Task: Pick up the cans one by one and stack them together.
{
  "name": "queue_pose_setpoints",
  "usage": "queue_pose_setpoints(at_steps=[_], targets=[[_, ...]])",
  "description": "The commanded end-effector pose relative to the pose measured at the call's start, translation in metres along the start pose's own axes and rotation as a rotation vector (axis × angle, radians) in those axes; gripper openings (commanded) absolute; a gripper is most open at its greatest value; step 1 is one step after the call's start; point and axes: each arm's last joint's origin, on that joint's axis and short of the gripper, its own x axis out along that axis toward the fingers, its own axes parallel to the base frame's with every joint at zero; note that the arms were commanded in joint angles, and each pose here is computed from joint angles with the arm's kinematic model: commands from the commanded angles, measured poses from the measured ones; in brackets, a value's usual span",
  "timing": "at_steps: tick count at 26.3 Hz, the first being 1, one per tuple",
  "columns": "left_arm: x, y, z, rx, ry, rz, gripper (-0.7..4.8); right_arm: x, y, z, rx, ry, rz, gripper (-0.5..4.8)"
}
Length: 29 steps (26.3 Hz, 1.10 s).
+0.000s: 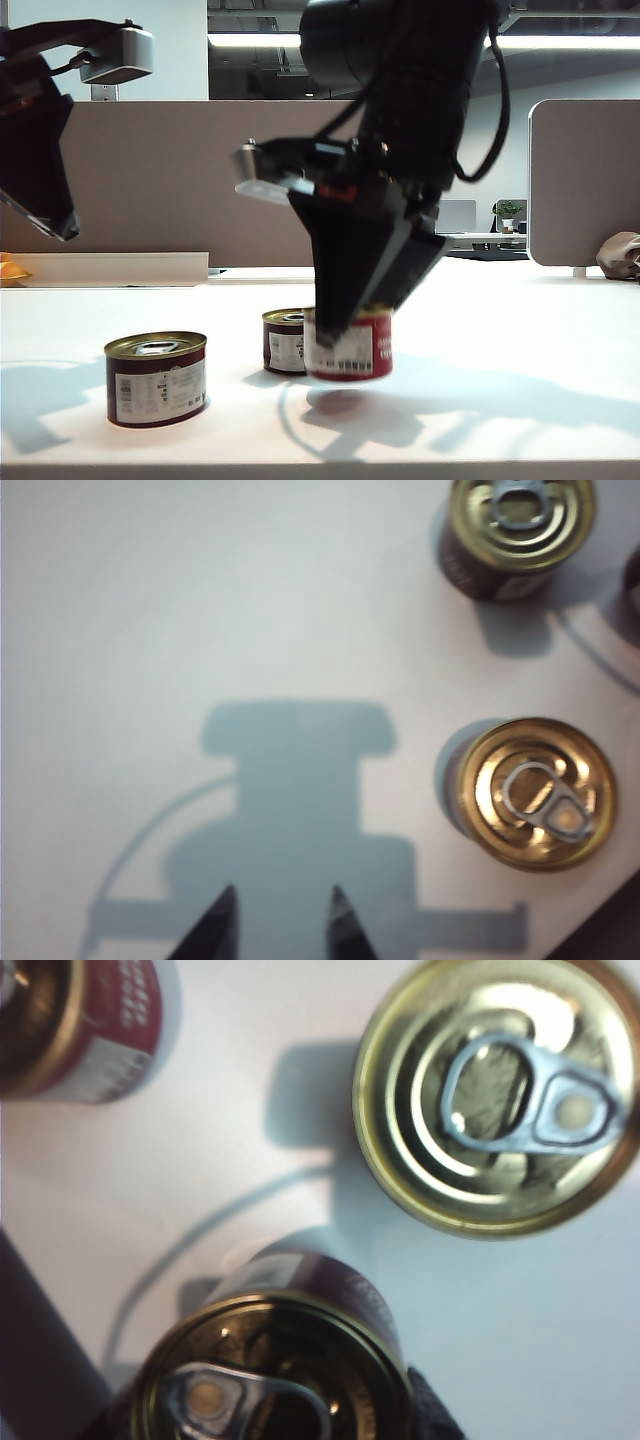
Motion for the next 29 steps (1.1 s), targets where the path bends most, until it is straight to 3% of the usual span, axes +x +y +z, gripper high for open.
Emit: queue_pose_setpoints(at_steps=[1, 4, 11, 15, 29], targets=[[-0.002, 0.001, 0.001, -0.002, -0.003, 0.035, 1.08, -0.014, 0.001, 0.008, -0.002, -0.010, 0.000, 2.29], [-0.003, 0.001, 0.001, -0.004, -0.010, 0.036, 0.79, -0.026, 0.001, 0.016, -0.007, -0.034, -0.025, 2.29], [-0.008, 0.002, 0.001, -0.052, -0.031, 0.070, 0.79, -0.046, -0.010, 0.037, -0.003, -0.170, -0.111, 2.14], [-0.020, 0.002, 0.001, -0.085, -0.082, 0.083, 0.79, -0.035, -0.024, 0.045, 0.040, -0.163, -0.083, 1.93], [-0.023, 0.002, 0.001, -0.070, -0.094, 0.088, 0.79, -0.014, -0.029, 0.051, 0.039, -0.162, -0.045, 2.02]])
